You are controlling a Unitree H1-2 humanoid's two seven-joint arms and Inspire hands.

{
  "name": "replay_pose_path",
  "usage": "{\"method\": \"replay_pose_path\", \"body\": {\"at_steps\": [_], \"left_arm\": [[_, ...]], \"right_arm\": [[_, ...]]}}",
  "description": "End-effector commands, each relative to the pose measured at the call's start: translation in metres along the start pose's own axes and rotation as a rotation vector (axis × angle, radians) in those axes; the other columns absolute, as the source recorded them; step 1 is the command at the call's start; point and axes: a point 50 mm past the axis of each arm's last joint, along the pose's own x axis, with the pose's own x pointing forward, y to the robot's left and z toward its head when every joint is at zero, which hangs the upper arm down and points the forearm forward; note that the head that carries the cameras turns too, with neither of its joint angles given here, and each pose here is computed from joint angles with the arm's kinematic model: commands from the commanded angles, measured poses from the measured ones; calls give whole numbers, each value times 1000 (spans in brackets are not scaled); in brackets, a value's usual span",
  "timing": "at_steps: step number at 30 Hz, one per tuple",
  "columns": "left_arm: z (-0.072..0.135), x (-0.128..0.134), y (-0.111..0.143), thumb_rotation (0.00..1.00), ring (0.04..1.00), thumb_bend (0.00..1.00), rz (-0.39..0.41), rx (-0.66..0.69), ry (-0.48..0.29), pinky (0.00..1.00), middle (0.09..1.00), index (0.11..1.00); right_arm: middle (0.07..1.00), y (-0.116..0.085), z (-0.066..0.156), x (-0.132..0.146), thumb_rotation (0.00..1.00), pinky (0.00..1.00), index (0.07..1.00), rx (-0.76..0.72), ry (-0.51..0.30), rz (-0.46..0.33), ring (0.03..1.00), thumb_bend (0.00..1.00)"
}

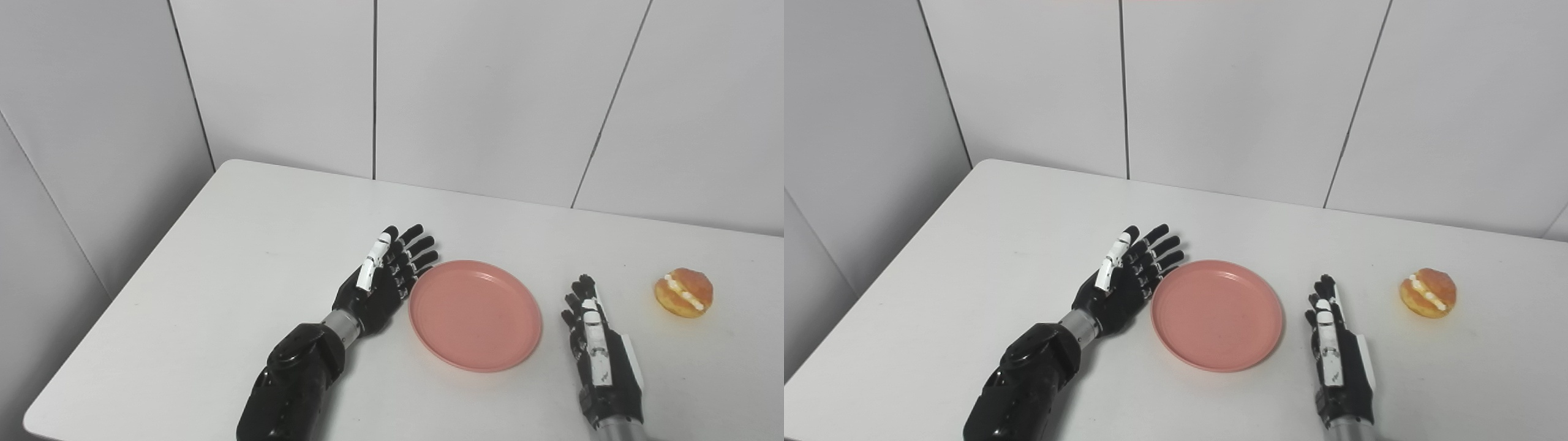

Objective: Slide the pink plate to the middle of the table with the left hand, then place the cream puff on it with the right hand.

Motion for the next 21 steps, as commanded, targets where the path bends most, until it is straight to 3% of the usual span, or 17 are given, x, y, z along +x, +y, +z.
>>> {"method": "replay_pose_path", "body": {"at_steps": [1, 16, 21], "left_arm": [[-17, -6, 1, 1000, 900, 385, 24, -27, 77, 890, 907, 896], [-17, -8, 3, 1000, 905, 393, 65, -46, 72, 894, 908, 897], [-20, -10, 9, 1000, 915, 387, 68, -45, 69, 923, 920, 918]], "right_arm": [[1000, 0, -22, -14, 1000, 1000, 1000, 14, 86, -22, 1000, 264], [1000, -4, -13, -10, 1000, 1000, 1000, -15, 48, -50, 988, 224], [1000, -8, -8, -7, 1000, 1000, 1000, 17, 34, -61, 995, 265]]}}
